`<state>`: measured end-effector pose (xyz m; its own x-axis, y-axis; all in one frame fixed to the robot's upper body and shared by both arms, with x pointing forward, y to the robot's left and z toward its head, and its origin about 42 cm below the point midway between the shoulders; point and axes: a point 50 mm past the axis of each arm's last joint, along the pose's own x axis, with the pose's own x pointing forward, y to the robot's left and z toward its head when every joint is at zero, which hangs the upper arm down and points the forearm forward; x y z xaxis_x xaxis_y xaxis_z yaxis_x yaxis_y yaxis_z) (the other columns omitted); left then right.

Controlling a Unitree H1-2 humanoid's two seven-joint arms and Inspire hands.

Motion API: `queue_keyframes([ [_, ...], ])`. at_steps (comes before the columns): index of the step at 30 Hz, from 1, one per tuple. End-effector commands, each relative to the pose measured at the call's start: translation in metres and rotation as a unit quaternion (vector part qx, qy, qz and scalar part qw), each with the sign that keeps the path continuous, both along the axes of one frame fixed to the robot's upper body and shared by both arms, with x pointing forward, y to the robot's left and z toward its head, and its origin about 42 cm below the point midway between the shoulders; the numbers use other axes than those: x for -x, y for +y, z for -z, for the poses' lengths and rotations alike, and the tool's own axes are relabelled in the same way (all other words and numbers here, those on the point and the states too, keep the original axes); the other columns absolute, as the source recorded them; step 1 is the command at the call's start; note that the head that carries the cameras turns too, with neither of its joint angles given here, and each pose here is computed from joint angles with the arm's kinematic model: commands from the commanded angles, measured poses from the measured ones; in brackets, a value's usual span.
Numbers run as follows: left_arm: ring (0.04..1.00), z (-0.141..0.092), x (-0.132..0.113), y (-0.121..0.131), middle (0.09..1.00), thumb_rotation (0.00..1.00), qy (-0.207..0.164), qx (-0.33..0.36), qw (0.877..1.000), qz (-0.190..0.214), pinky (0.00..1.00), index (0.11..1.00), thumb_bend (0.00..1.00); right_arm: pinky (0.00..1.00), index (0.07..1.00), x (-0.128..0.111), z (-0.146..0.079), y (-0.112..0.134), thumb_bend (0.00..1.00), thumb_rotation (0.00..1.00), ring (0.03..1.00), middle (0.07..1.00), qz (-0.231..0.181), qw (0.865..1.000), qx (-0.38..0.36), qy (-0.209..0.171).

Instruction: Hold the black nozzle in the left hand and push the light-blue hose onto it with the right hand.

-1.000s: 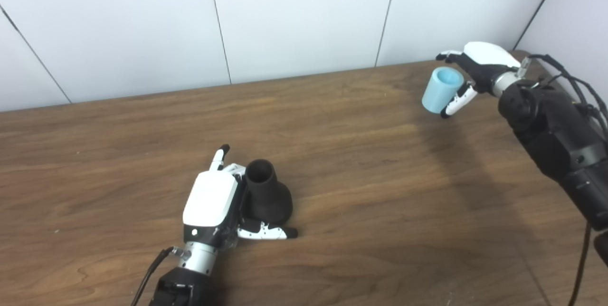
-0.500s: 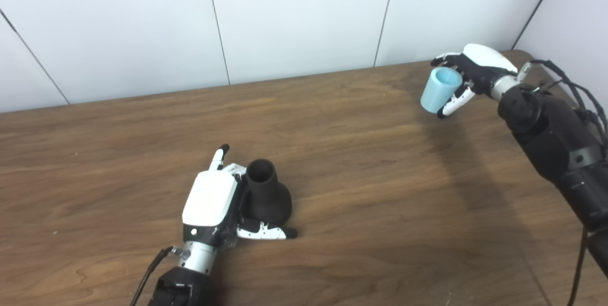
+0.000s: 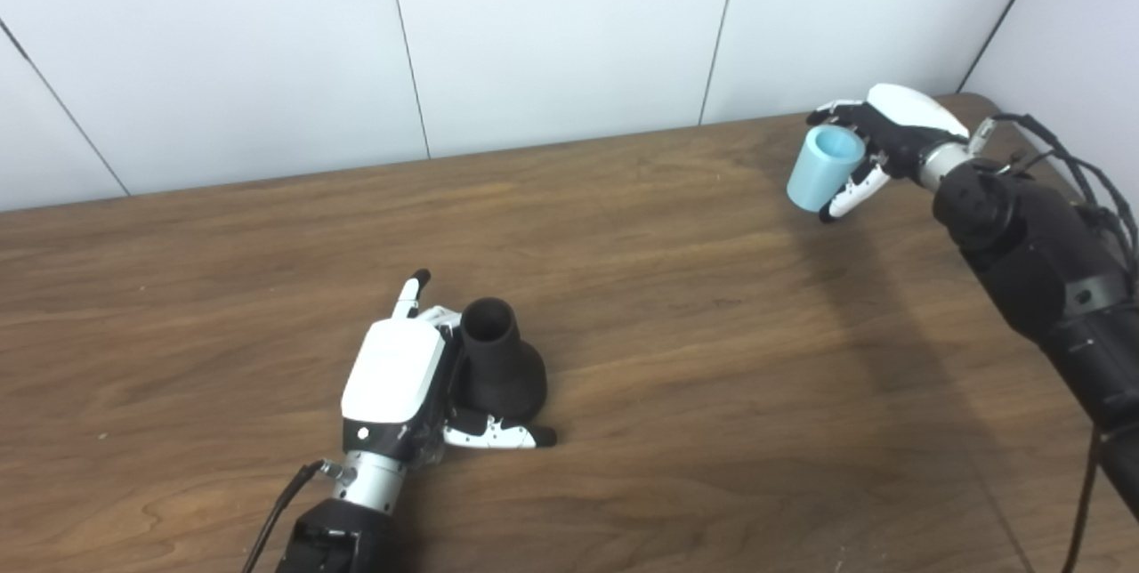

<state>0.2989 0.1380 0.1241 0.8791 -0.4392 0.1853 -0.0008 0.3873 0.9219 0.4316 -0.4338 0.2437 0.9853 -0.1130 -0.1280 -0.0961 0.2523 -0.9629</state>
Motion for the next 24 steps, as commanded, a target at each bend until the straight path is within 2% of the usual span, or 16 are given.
queue_keyframes([
  [1,0.657,0.0116,0.0023,-0.0034,0.472,0.00,0.026,-0.024,0.999,0.015,1.00,0.494,0.53,0.65,0.800,-0.0041,-0.0333,-0.0097,0.84,0.04,0.703,0.765,-0.001,0.999,0.016,-0.052],
  [5,0.651,0.0126,0.0030,-0.0052,0.471,0.00,0.026,-0.026,0.999,0.016,1.00,0.494,0.53,0.61,0.737,-0.0033,-0.0346,-0.0082,0.83,0.06,0.660,0.721,-0.003,0.998,0.017,-0.056],
  [11,0.648,0.0130,0.0040,-0.0069,0.460,0.00,0.029,-0.025,0.999,0.016,1.00,0.498,0.53,0.62,0.647,-0.0048,-0.0306,-0.0099,0.81,0.01,0.581,0.614,-0.005,0.997,0.005,-0.076],
  [12,0.646,0.0123,0.0043,-0.0075,0.461,0.00,0.030,-0.025,0.999,0.014,1.00,0.497,0.53,0.60,0.556,-0.0047,-0.0303,-0.0094,0.64,0.08,0.567,0.600,-0.007,0.997,0.006,-0.080],
  [14,0.644,0.0109,0.0047,-0.0087,0.464,0.00,0.032,-0.024,0.999,0.011,1.00,0.496,0.53,0.54,0.509,-0.0045,-0.0298,-0.0078,0.55,0.12,0.540,0.577,-0.011,0.996,0.008,-0.085],
  [19,0.644,0.0085,0.0056,-0.0111,0.466,0.00,0.032,-0.022,0.999,0.008,1.00,0.495,0.53,0.33,0.490,-0.0036,-0.0297,-0.0015,0.52,0.13,0.380,0.462,-0.021,0.995,0.012,-0.093],
  [24,0.648,0.0084,0.0063,-0.0118,0.466,0.00,0.035,-0.019,0.999,0.009,1.00,0.496,0.53,0.31,0.487,-0.0027,-0.0296,-0.0003,0.52,0.13,0.365,0.451,-0.020,0.995,0.007,-0.102],
])
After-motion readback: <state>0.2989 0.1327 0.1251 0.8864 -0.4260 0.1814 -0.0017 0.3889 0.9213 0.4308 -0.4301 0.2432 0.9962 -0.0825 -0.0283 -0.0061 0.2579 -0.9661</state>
